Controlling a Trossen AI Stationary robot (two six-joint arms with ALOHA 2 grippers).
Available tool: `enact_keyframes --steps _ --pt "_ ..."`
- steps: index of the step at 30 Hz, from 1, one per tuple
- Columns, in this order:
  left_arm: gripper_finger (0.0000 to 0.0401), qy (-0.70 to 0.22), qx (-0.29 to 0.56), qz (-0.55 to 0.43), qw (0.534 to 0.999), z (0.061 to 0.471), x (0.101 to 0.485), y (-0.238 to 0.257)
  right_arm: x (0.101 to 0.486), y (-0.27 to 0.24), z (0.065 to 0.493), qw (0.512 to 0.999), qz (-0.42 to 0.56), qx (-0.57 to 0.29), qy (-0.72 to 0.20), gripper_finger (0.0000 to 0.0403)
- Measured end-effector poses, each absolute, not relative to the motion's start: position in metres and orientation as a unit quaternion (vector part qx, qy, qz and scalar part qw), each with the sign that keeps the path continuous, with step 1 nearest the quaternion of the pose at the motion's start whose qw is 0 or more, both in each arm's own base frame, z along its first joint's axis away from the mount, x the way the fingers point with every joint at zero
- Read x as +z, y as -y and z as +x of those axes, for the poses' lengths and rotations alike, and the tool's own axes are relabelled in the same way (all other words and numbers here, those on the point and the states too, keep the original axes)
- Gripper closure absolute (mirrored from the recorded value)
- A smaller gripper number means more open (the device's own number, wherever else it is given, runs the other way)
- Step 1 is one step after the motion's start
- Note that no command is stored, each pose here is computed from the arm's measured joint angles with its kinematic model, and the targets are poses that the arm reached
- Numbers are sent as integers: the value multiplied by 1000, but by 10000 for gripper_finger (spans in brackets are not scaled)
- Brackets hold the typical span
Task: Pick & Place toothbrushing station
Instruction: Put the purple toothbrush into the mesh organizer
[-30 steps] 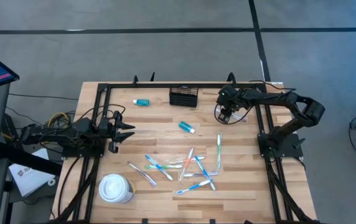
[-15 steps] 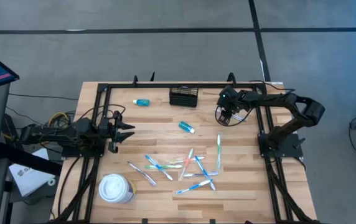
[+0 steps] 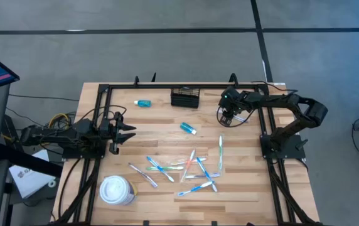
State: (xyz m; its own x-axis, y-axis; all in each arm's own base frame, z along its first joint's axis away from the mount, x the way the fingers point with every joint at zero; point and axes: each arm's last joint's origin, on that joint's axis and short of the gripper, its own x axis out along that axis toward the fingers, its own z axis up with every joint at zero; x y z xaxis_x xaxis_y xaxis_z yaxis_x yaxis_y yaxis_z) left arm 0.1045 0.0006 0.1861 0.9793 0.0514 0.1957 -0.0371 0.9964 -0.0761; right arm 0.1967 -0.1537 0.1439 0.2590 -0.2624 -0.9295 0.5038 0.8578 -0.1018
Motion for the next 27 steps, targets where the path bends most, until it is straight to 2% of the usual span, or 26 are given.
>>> enact_keyframes --steps 19,27 --pt "288 100 22 -36 994 104 186 -1 128 156 184 790 117 -265 -540 276" --pt "288 100 22 -36 994 104 186 -1 128 155 185 793 110 -262 -538 309"
